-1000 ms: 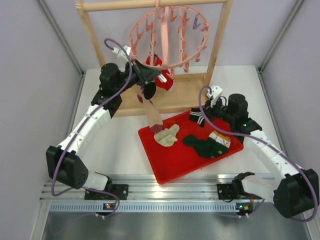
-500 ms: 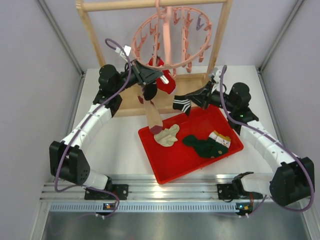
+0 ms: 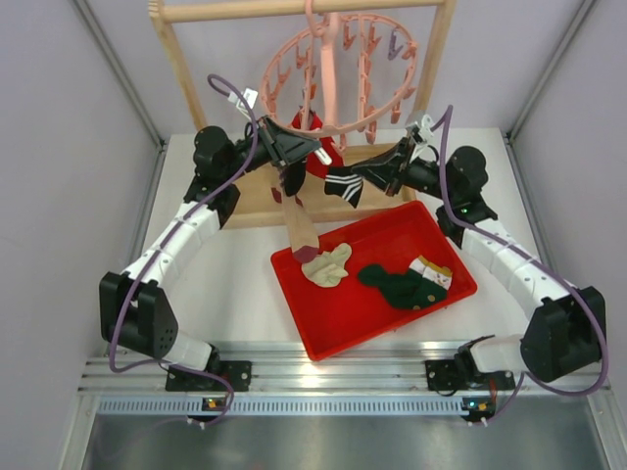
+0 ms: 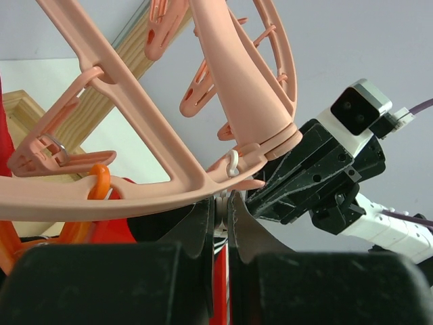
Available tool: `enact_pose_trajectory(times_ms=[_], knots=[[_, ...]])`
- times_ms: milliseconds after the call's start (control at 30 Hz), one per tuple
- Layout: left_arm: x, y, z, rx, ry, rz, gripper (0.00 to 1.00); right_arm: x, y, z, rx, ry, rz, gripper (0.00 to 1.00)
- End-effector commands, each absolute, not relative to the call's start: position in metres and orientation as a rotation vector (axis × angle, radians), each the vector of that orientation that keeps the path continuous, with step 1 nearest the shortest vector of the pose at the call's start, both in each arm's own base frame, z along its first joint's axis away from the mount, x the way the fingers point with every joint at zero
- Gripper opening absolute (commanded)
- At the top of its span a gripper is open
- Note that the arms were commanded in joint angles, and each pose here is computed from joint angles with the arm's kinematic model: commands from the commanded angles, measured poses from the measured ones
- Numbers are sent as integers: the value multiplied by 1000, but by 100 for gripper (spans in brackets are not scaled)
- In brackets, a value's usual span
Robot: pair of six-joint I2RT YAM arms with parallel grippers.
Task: Clip the socks to the hanger
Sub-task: Clamp the sock onto the hanger.
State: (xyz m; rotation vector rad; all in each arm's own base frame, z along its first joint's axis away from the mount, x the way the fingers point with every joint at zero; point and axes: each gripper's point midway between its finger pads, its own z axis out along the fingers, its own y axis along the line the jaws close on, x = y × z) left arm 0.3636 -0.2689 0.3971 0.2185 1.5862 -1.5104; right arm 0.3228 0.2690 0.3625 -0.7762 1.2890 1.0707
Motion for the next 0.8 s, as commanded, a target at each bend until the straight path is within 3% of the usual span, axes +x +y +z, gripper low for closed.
enact_pose_trajectory(times_ms=[0, 767], knots=[[347, -277, 392, 317, 1594, -1570, 0, 311, 278, 403, -834, 1140, 1080, 0], [343, -279, 389, 328, 1596, -1614, 0, 316, 288, 408, -857, 1121, 1076, 0]])
